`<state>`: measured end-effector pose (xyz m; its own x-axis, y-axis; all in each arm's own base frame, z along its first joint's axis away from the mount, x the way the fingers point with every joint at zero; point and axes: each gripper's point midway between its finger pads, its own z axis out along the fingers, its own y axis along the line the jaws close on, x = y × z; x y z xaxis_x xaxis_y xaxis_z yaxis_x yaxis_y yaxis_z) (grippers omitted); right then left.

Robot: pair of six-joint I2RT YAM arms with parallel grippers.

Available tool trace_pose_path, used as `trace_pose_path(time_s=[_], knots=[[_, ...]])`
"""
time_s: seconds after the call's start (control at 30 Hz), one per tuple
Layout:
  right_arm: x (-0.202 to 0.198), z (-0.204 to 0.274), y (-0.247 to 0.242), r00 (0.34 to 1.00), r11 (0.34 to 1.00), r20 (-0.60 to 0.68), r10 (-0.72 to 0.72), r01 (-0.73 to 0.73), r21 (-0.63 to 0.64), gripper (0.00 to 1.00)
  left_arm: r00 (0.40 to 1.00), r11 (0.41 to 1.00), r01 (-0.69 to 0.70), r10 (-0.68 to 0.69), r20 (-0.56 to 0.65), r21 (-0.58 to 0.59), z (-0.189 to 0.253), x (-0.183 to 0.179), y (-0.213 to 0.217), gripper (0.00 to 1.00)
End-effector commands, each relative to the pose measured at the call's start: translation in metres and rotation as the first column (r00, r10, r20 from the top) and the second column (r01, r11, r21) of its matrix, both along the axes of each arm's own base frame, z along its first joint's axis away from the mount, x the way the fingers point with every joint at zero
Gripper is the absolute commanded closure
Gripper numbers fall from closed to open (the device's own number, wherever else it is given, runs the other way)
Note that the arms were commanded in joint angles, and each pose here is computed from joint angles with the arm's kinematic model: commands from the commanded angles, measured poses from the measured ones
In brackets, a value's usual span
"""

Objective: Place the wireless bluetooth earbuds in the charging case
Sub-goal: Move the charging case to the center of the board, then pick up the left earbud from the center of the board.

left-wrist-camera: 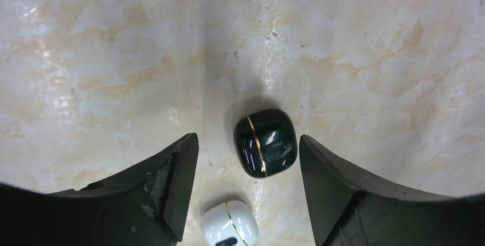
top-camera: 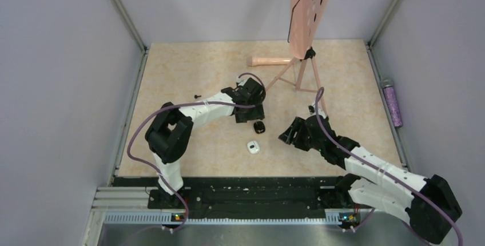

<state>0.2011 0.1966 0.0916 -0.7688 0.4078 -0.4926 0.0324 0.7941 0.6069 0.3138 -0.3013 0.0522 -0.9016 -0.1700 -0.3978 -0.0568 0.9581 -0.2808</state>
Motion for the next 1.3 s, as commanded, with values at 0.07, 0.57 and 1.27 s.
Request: trace_pose_path(time_s=[0.07,0.57,1.27], knots=[[0.017,0.007,0.035,0.995,0.995,0.04,0.092,-0.094,0.032,0.46,0.996,0.998,-0.021,0.025,0.084,-0.052,0.061,-0.006,0.024,0.34],[0.061,-0.014,0.087,0.975,0.975,0.043,0.219,-0.218,-0.039,0.43,0.995,0.946,-0.021,-0.013,-0.102,-0.323,0.03,-0.051,0.043,0.38],[0.085,-0.046,0.104,0.965,0.961,-0.003,0.264,-0.263,-0.087,0.42,0.98,0.904,-0.098,0.015,-0.197,-0.417,-0.004,-0.043,0.046,0.41]])
